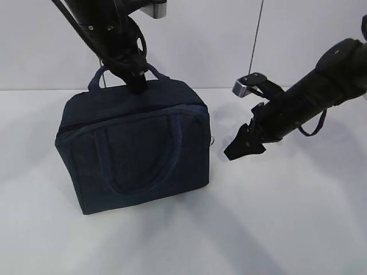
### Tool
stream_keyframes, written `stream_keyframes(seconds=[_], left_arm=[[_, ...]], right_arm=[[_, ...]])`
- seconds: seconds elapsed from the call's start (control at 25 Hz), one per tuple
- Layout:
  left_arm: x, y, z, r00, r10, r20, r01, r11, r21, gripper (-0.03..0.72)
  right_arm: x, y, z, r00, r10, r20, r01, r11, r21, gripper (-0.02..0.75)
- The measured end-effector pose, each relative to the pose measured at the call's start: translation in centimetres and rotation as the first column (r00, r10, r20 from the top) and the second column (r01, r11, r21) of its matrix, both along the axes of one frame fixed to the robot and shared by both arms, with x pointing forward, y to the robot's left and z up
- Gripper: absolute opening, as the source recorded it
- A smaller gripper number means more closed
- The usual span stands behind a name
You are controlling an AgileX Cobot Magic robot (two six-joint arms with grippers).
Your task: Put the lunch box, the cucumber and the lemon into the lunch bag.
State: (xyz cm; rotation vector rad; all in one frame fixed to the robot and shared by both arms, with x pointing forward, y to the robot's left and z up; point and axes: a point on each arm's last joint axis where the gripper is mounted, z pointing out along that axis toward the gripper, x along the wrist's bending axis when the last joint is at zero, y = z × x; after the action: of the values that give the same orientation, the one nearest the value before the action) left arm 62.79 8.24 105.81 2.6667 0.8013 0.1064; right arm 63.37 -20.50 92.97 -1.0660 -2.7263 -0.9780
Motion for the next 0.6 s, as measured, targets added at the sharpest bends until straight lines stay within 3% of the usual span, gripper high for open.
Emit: stream_keyframes(seconds=[0.28,0.36,0.48,0.6], left_arm=[[0.0,0.0,0.0,0.999,0.046,-0.014,-0.046,0.999,-0.005,0.042],[0.1,0.1,0.0,0.998,0.066,-0.014,-0.066,0.998,0.003,0.118],[0.1,0.3,0.1,0.995,0.1,-0.008,-0.1,0.995,0.013,0.334],[0.1,0.6,0.8,0.992,0.128,0.008,-0.129,0.992,0.012,0.477]], right_arm=[[-1.1,-0.7,4.4,0.998,-0.064,-0.007,0.064,0.996,-0.069,0.41],[-1.6,-1.0,5.3,0.997,-0.077,-0.031,0.074,0.993,-0.092,0.41],[-2.7,-1.1,7.0,0.996,-0.064,-0.056,0.058,0.993,-0.099,0.408],[-3.7,-1.0,8.4,0.993,-0.051,-0.109,0.041,0.996,-0.084,0.407]])
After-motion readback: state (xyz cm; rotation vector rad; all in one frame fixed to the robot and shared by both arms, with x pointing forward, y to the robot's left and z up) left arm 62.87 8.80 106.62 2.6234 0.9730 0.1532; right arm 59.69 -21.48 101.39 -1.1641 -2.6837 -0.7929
